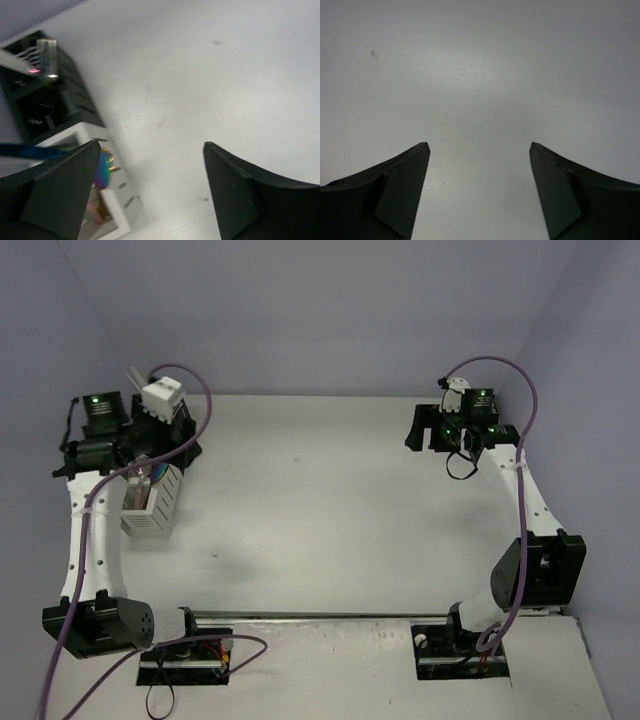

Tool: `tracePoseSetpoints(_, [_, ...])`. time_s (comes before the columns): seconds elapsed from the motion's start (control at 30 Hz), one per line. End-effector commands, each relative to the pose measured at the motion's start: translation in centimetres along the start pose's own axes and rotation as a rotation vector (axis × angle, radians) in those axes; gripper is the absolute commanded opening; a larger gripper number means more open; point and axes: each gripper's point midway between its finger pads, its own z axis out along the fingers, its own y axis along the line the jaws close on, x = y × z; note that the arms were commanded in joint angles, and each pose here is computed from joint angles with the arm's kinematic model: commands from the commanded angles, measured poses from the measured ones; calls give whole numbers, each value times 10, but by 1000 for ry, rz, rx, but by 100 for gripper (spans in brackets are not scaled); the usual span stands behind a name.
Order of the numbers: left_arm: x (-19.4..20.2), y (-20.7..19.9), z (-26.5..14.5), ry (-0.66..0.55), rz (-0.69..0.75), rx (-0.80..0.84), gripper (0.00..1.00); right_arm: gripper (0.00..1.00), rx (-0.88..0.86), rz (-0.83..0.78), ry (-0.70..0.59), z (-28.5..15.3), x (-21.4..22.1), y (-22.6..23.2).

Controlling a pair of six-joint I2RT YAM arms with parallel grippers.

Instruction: Sort the eating utensils into containers

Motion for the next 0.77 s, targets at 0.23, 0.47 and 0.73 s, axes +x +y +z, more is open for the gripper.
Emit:
tracePoseSetpoints(0.23, [74,-91,64,344,-198,145,93,96,90,-282,-99,-14,-24,52])
tracePoseSetpoints(0.47, [91,-87,67,314,-225,71,93,100,149,-302,-73,-11,-8,40])
tracePoseSetpoints(0.73, [92,-77,66,305,-236,3,93,100,164,-306,-75,-12,-1,35])
